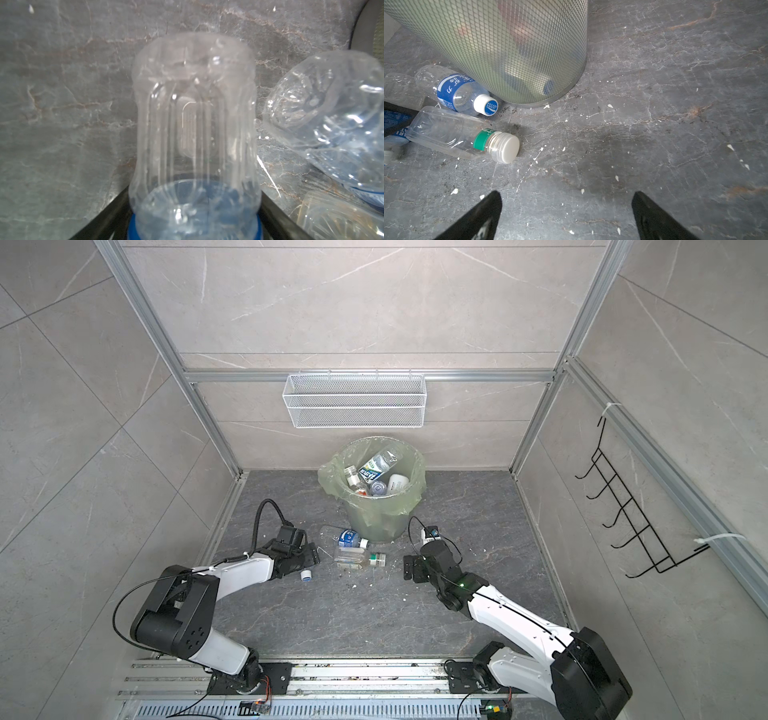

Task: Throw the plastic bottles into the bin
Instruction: 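Close the left gripper around the blue-labelled bottle, then lift the blue-labelled bottle with the left gripper and drop it into the bin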

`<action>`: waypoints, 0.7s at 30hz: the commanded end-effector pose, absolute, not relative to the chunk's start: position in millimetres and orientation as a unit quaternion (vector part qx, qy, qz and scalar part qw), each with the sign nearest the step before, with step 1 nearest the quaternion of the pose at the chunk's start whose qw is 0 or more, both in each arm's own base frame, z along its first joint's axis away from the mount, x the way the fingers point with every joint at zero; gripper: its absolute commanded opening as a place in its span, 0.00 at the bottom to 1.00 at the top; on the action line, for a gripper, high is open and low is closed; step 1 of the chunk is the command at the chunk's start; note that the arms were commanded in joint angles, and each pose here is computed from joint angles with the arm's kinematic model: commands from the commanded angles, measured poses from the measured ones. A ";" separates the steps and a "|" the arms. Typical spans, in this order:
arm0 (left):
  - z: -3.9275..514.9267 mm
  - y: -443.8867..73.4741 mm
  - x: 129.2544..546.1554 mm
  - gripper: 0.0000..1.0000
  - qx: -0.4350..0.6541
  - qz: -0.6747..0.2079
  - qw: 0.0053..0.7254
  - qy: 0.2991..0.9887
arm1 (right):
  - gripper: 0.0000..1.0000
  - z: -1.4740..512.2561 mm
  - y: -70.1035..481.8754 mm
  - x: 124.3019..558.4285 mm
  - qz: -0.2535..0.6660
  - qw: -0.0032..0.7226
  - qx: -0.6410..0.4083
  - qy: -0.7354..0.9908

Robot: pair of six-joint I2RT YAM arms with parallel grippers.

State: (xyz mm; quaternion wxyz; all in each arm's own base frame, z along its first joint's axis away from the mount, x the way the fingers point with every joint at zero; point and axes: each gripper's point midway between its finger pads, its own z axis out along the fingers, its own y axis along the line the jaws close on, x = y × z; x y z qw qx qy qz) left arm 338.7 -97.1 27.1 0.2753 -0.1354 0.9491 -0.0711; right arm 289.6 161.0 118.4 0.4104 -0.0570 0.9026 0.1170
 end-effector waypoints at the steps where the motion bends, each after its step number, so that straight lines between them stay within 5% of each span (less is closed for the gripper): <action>1: 38.3 -95.9 341.6 0.75 -0.131 -0.079 0.296 0.943 | 1.00 131.0 165.2 295.5 0.123 0.425 -0.056 0.895; 10: 59.8 -101.5 339.0 0.60 -0.081 -0.093 0.322 0.939 | 1.00 132.7 165.3 294.8 0.125 0.426 -0.056 0.894; 21: 99.4 -125.9 310.8 0.55 -0.003 -0.185 0.367 0.912 | 1.00 138.2 165.8 291.8 0.135 0.430 -0.056 0.891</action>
